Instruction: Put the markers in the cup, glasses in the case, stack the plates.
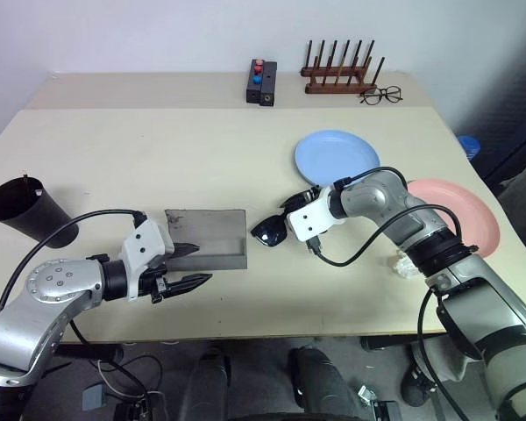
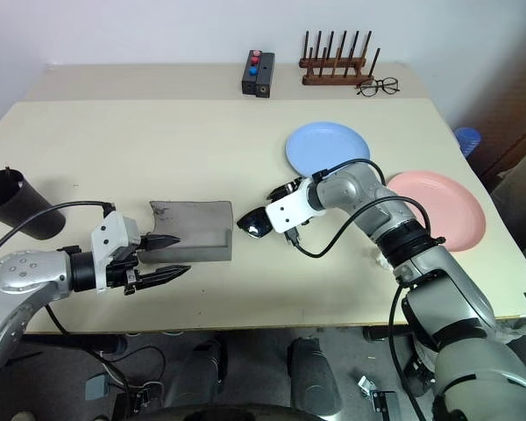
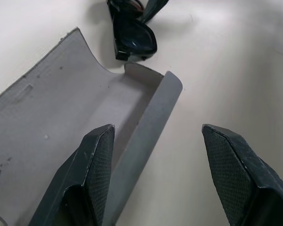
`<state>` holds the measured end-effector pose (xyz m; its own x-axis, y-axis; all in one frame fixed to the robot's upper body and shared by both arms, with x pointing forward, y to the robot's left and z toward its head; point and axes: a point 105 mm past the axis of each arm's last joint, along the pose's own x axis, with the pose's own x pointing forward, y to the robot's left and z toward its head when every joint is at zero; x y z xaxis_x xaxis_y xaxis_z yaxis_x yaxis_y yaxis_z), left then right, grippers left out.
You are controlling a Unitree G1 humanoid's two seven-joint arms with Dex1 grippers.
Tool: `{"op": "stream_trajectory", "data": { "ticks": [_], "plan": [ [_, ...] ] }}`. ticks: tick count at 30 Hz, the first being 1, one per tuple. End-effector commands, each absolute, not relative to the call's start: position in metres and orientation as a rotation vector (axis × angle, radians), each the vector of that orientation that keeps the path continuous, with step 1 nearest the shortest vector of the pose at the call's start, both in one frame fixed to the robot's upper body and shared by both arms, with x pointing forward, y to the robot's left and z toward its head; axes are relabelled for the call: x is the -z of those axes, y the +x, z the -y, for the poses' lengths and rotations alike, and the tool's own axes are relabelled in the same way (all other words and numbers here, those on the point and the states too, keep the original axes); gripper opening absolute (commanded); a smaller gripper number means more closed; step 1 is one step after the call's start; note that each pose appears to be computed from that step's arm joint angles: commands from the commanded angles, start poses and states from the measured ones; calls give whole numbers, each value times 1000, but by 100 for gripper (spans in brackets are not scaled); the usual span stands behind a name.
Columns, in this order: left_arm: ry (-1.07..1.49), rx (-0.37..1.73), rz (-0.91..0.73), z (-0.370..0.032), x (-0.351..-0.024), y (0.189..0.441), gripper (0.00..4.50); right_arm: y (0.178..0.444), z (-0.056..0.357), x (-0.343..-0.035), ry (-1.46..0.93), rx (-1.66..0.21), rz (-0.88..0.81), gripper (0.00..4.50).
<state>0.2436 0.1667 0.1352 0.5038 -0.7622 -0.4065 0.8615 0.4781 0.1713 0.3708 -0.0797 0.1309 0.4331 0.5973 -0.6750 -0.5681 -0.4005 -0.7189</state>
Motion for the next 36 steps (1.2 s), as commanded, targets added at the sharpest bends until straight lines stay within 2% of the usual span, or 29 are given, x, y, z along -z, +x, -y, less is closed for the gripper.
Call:
{"op": "stream_trajectory", "data": {
  "ticks": [1, 5, 14, 19, 23, 28, 36],
  "plan": [
    [395, 1033, -259, -160, -142, 240, 302, 373, 77, -142, -1547, -1229, 69, 191],
    [395, 1034, -259, -160, -142, 239, 302, 372, 77, -142, -1550, -1226, 69, 2],
    [400, 1025, -260, -162, -142, 241, 302, 371, 76, -145, -1527, -1216, 81, 2],
    [376, 902, -195, -178, -156, 255, 302, 359, 60, -169, -1352, -1239, 91, 2],
    [360, 820, -155, -192, -164, 256, 302, 350, 54, -178, -1318, -1222, 35, 2],
    [313, 768, -158, -210, -162, 237, 302, 329, 28, -197, -1110, -1243, 36, 2],
    [293, 762, -218, -231, -145, 207, 302, 309, -7, -209, -971, -1235, 17, 2]
  ]
}}
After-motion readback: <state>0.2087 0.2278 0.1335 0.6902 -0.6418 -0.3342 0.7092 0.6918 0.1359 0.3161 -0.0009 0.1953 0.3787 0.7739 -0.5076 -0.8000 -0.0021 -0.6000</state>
